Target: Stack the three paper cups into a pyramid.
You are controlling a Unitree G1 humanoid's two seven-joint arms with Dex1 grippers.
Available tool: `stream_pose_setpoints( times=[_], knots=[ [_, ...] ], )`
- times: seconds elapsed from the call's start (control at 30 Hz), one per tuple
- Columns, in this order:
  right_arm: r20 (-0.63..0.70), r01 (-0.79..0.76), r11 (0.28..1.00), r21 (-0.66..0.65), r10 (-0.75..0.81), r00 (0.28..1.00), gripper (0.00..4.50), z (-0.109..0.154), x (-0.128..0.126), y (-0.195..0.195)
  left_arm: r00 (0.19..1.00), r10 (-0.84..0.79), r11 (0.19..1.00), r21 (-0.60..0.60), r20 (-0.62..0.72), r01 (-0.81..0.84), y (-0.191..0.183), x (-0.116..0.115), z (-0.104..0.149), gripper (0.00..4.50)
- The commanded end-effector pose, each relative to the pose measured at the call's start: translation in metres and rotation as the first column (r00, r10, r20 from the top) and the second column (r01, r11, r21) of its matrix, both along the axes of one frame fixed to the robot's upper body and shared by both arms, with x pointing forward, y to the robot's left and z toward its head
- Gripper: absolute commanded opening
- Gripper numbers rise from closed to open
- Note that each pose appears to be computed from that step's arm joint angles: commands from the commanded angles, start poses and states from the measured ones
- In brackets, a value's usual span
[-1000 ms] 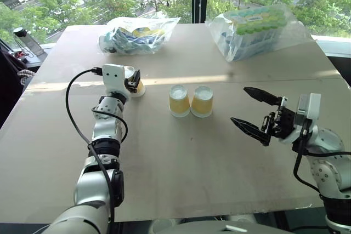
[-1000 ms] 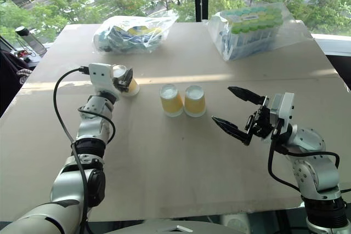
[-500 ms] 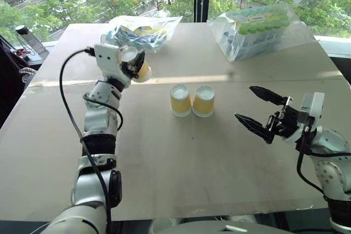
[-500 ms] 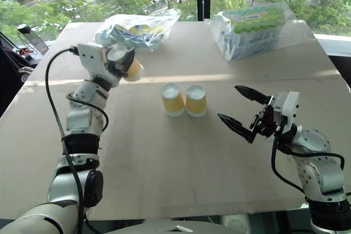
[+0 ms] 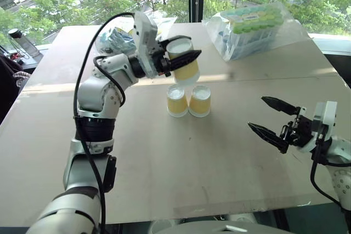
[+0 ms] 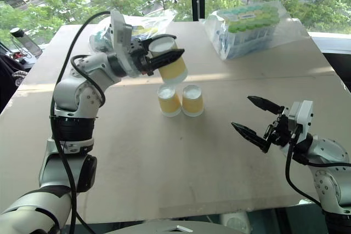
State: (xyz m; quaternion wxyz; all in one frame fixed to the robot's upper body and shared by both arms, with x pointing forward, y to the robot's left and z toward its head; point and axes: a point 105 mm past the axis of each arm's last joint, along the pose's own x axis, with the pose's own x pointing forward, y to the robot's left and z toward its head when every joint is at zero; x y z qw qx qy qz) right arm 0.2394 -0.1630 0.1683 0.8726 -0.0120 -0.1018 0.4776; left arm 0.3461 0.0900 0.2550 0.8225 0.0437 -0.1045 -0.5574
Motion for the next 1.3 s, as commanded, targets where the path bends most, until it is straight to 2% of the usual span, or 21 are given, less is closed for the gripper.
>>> stream_pose_setpoints(
  times=[0.03,0.17,0.53,0.7,0.77,0.83,0.87,0.9,1.1,1.3],
  knots=[
    [0.025,0.009,1.000,0.008,-0.009,1.000,4.50,0.008,-0.005,-0.001,1.000,-0.009,1.000,0.006,0.027,0.009,0.000,0.000,-0.002,2.44],
    [0.020,0.020,0.999,0.030,-0.021,1.000,4.50,0.011,-0.006,-0.004,0.999,0.015,0.999,0.049,0.028,-0.016,0.003,0.004,-0.014,2.44],
    [0.019,-0.004,0.999,0.043,0.004,1.000,4.50,0.012,-0.012,-0.006,0.999,0.034,0.999,0.007,0.034,-0.035,-0.003,0.010,-0.025,2.44],
    [0.026,-0.001,0.999,0.042,0.000,1.000,4.50,0.013,-0.013,-0.005,0.997,0.061,0.998,0.024,0.040,-0.062,-0.001,0.015,-0.030,2.44],
    [0.033,0.003,0.999,0.040,-0.005,0.999,4.50,0.014,-0.013,-0.004,0.997,0.068,0.997,0.030,0.042,-0.069,0.000,0.016,-0.031,3.45],
    [0.034,0.005,0.999,0.041,-0.006,0.999,4.50,0.015,-0.013,-0.004,0.997,0.068,0.997,0.043,0.045,-0.070,0.001,0.016,-0.032,3.86],
    [0.034,0.006,0.999,0.040,-0.007,0.999,4.50,0.015,-0.013,-0.004,0.996,0.072,0.996,0.047,0.047,-0.074,0.001,0.016,-0.033,4.28],
    [0.034,0.007,0.999,0.039,-0.008,0.999,4.50,0.015,-0.013,-0.004,0.996,0.071,0.996,0.049,0.045,-0.074,0.001,0.016,-0.033,4.44],
    [0.032,0.008,0.999,0.040,-0.009,0.999,4.50,0.014,-0.012,-0.006,0.997,0.062,0.997,0.047,0.044,-0.064,0.002,0.012,-0.031,4.44],
    [0.017,0.003,1.000,0.031,-0.004,1.000,4.50,0.010,-0.012,-0.008,0.995,0.027,0.999,0.017,0.094,-0.029,0.002,-0.004,-0.006,4.44]
  ],
)
